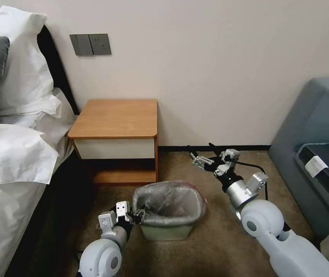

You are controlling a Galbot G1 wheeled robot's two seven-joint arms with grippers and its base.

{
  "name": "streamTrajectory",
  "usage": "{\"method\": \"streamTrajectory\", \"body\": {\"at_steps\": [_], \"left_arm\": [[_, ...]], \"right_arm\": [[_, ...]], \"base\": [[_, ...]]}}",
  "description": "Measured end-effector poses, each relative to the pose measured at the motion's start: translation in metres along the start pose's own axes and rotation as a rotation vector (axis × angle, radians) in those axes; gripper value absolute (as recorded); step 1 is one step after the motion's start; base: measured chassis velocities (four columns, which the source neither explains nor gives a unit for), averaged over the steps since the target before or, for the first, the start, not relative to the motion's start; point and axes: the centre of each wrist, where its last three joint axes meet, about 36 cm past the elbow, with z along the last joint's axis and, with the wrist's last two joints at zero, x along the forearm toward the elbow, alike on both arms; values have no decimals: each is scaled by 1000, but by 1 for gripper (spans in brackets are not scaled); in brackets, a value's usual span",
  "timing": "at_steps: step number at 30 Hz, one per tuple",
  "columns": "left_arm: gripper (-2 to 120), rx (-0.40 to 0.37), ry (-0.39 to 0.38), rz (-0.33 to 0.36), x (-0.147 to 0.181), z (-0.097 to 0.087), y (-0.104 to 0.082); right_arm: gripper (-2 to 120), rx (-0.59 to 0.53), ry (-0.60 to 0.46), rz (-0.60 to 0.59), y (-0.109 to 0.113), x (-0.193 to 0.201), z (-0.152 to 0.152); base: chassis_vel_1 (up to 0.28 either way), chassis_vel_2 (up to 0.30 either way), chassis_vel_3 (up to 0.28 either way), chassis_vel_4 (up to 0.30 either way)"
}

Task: Pick up the garbage bag from the table and place it over the trash can.

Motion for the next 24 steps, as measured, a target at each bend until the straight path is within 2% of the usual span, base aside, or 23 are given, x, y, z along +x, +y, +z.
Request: {"method": "streamTrajectory", "body": {"at_steps": [1,4,9,10,11,12,13,14,16,17,18,20,24], "left_arm": [[74,0,0,0,0,0,0],[92,-5,5,2,4,0,-1],[104,-20,-20,7,10,0,-2],[108,-38,-71,5,12,1,-1],[108,-38,-71,5,12,1,-1],[109,-52,-117,3,12,1,-1],[111,-76,-227,2,13,3,1],[111,-76,-227,2,13,3,1],[114,-162,-415,10,6,9,10],[114,-162,-415,10,6,9,10],[114,-223,-487,27,0,13,17],[115,-294,-537,51,-5,18,27],[113,-344,-562,47,-11,28,37]], "right_arm": [[100,0,0,0,0,0,0],[100,-7,15,-3,7,6,11],[100,-16,22,1,12,10,21],[100,-16,22,10,16,13,25],[100,-16,22,10,16,13,25],[100,-13,25,25,19,16,29],[100,7,35,74,26,22,37],[100,7,35,74,26,22,37],[100,78,52,158,33,33,54],[100,78,52,158,33,33,54],[100,132,51,194,32,39,68],[100,205,32,236,25,50,90],[100,248,19,261,19,61,109]], "base": [[0,0,0,0],[0,0,0,0],[0,0,0,0],[0,0,0,0],[0,0,0,0],[0,0,0,0],[0,0,0,0],[0,0,0,0],[0,0,0,0],[0,0,0,0],[0,0,0,0],[0,0,0,0],[0,0,0,0]]}}
